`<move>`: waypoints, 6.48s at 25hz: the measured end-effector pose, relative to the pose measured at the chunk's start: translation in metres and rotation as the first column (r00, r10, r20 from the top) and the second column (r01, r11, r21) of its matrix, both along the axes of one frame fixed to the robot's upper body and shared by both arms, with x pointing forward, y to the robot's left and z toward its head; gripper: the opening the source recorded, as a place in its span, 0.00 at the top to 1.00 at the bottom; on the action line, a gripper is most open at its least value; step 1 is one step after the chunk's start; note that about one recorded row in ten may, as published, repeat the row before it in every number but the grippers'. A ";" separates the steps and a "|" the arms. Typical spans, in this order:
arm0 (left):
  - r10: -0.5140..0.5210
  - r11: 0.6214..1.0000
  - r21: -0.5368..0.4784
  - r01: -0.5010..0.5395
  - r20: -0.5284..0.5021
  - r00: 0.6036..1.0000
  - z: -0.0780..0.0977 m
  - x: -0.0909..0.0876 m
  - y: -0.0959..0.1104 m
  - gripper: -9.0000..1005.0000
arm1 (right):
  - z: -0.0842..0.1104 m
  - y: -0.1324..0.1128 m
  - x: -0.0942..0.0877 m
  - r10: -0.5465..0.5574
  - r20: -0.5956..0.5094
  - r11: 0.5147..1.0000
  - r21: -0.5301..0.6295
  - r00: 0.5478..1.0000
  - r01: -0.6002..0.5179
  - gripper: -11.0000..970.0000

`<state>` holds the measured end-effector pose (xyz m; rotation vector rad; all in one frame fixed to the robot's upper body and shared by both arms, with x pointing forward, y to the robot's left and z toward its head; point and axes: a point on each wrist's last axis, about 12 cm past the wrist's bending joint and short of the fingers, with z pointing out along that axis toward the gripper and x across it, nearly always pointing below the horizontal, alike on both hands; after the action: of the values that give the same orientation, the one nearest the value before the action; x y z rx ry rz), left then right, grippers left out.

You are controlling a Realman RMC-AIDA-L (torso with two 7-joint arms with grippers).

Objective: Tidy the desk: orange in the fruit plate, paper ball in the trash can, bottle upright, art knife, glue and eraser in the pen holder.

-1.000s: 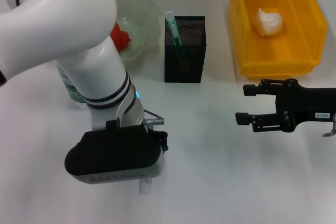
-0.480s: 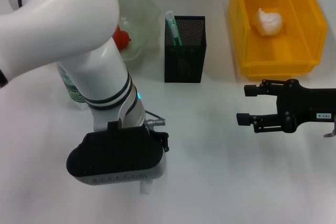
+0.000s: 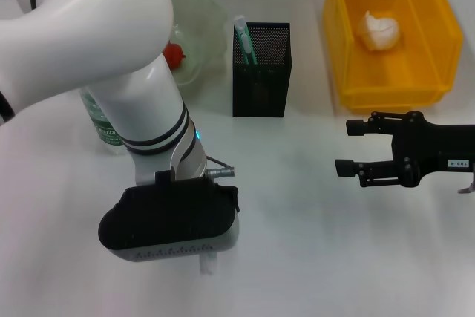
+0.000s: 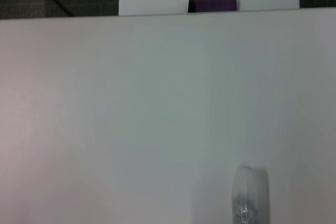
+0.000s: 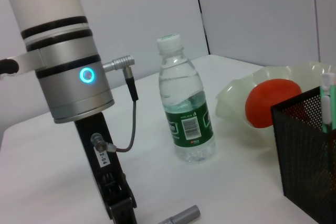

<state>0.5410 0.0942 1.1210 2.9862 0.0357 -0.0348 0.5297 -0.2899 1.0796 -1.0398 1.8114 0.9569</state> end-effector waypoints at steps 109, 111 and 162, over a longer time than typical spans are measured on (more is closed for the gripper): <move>-0.018 -0.448 0.018 -0.894 -1.000 -0.011 -0.042 0.046 0.084 0.79 | -0.002 -0.011 -0.013 -0.069 -0.008 0.993 0.094 0.998 0.069 0.16; -0.013 -0.452 0.020 -0.892 -1.000 -0.015 -0.043 0.047 0.085 0.79 | -0.003 -0.011 -0.014 -0.080 0.009 0.992 0.099 0.997 0.079 0.16; -0.057 -0.215 0.147 -0.965 -0.989 -0.138 -0.051 -0.002 0.110 0.18 | -0.011 -0.014 -0.019 -0.134 0.112 0.987 0.109 0.985 0.122 0.17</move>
<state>0.5393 0.2041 1.0703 0.8026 1.4427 -1.0671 0.5106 -0.3044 1.0684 -0.8873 1.6918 0.8819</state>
